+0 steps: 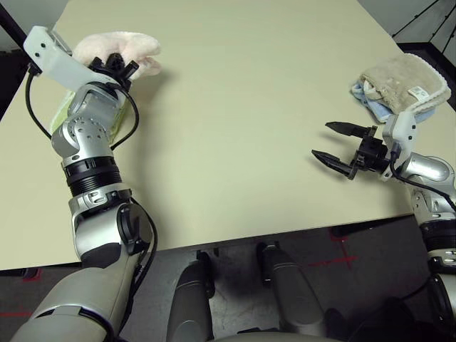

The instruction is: Fold the towel and set it aside.

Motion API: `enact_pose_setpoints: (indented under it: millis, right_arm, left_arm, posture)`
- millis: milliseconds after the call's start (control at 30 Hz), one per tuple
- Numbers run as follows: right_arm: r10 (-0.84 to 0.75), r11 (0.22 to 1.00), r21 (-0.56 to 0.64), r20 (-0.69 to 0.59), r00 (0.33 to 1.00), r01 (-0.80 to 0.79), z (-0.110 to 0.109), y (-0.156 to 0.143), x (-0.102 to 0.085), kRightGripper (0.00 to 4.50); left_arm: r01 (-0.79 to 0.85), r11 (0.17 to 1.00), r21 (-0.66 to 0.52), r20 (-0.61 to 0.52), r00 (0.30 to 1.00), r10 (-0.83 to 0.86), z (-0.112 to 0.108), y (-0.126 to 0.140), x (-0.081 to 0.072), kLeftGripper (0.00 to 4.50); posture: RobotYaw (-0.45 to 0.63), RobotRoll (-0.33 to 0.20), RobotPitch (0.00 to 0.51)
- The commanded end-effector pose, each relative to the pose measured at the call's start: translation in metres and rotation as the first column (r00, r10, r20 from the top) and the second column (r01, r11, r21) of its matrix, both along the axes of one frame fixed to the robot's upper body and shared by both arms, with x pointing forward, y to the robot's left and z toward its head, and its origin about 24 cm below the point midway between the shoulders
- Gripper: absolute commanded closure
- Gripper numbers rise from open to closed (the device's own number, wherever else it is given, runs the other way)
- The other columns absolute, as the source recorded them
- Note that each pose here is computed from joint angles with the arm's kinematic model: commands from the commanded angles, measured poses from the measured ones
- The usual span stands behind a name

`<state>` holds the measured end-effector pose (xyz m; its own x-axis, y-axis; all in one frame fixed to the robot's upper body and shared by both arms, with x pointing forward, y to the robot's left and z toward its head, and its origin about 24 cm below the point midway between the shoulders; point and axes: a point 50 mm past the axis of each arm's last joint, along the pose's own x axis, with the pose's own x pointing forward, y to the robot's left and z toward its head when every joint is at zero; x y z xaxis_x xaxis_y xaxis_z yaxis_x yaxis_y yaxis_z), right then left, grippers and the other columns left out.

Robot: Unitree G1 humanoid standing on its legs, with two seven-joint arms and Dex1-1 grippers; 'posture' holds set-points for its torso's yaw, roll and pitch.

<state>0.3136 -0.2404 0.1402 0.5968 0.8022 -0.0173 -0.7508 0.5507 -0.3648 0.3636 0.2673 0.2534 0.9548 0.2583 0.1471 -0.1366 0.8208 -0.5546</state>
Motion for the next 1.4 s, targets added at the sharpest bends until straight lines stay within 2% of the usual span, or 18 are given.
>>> enact_pose_setpoints:
  millis: [33,333,567,1200,1267,1400]
  right_arm:
    - [0.021,1.0,-0.018,-0.014,1.0,-0.021,-0.004,0.002,0.0,0.0]
    - [0.028,0.999,-0.022,-0.019,0.999,-0.028,-0.004,0.002,0.001,0.0]
    - [0.031,0.999,-0.022,-0.02,0.999,-0.031,-0.004,0.003,0.001,0.0]
    - [0.04,0.999,-0.027,-0.027,0.999,-0.041,-0.006,0.003,0.002,0.0]
    - [0.042,0.999,-0.028,-0.028,0.999,-0.043,-0.007,0.003,0.002,0.0]
    - [0.047,0.998,-0.03,-0.028,0.998,-0.048,-0.008,0.005,0.003,0.0]
  left_arm:
    - [-0.109,0.994,0.017,0.014,0.994,0.108,0.002,0.016,-0.011,4.48]
    - [-0.235,0.972,0.024,-0.005,0.972,0.235,-0.006,0.035,-0.025,4.48]
    - [-0.223,0.975,-0.005,-0.037,0.974,0.222,-0.014,0.029,-0.026,4.48]
    - [-0.178,0.983,-0.039,-0.073,0.982,0.174,-0.012,0.009,-0.043,4.48]
    - [-0.174,0.984,-0.036,-0.096,0.981,0.17,-0.019,0.008,-0.045,4.48]
    - [-0.19,0.981,-0.021,-0.211,0.96,0.182,-0.049,0.014,-0.048,4.48]
  posture:
    - [-0.2,0.0,0.233]
    - [-0.19,0.0,0.238]
    - [-0.19,0.0,0.241]
    - [-0.16,0.0,0.248]
    - [-0.16,0.0,0.248]
    - [-0.16,0.0,0.248]
